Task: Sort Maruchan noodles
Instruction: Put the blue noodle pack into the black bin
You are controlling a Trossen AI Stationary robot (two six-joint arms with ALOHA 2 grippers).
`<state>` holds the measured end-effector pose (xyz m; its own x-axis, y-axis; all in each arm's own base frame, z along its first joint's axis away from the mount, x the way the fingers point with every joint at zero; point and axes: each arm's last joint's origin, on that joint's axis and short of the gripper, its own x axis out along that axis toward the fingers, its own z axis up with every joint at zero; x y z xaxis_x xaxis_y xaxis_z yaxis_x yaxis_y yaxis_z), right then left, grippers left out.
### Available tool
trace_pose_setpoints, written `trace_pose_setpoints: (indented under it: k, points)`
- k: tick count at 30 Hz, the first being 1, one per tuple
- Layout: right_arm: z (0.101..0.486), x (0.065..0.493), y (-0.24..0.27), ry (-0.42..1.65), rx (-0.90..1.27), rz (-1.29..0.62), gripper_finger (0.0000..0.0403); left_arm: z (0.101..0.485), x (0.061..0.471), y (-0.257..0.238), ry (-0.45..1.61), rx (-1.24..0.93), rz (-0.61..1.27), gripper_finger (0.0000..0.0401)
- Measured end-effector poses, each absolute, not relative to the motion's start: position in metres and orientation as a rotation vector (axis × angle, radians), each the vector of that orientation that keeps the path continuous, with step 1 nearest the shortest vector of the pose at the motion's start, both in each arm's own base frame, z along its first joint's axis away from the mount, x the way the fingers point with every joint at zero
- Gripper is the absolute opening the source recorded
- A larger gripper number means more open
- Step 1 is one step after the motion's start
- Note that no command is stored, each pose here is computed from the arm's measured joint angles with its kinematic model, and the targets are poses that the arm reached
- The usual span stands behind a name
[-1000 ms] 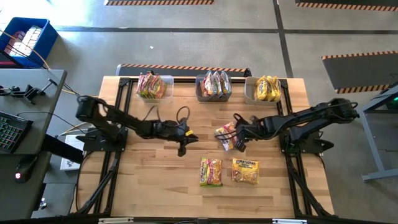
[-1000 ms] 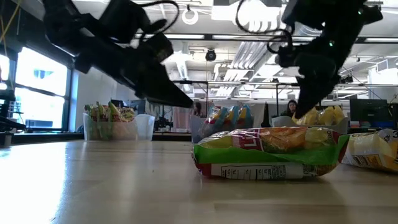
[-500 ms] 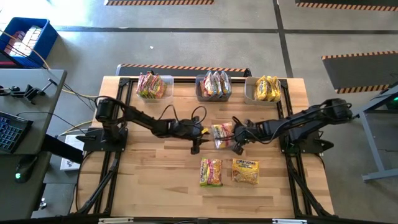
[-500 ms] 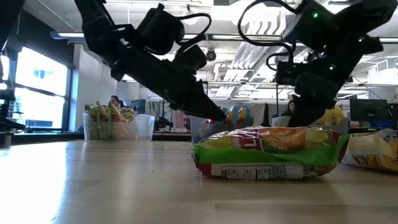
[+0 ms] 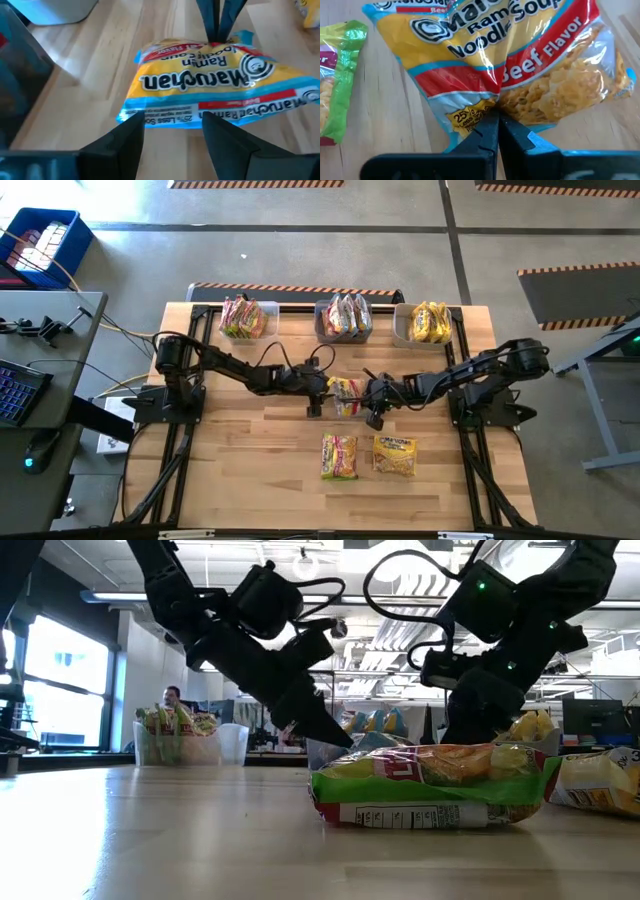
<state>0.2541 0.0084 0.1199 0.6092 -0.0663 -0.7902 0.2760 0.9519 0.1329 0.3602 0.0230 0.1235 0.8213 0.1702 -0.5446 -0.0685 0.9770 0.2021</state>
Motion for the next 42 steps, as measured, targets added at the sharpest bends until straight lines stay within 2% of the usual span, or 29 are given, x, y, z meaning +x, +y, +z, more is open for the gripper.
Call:
trace_pose_setpoints:
  k: [7, 13, 20, 31, 36, 42]
  points:
    - [0.120, 0.254, 0.009, 0.897, 0.240, -0.166, 0.0006, 0.125, 0.361, 0.026, 0.626, 0.397, 0.151, 0.0191]
    - [0.120, 0.255, 0.009, 0.893, 0.234, -0.158, 0.0006, 0.132, 0.368, 0.048, 0.668, 0.136, 0.067, 0.0191]
    - [0.120, 0.255, 0.009, 0.893, 0.234, -0.158, 0.0006, 0.138, 0.364, 0.081, 0.610, -0.069, -0.089, 0.0191]
    - [0.122, 0.256, 0.010, 0.872, 0.211, -0.126, 0.0006, 0.129, 0.363, 0.088, 0.599, -0.111, -0.212, 0.0187]
    - [0.123, 0.257, 0.010, 0.858, 0.214, -0.115, 0.0006, 0.121, 0.367, 0.085, 0.582, -0.127, -0.267, 0.0157]
    - [0.123, 0.258, 0.010, 0.857, 0.206, -0.111, 0.0006, 0.116, 0.364, 0.082, 0.613, -0.145, -0.334, 0.0076]
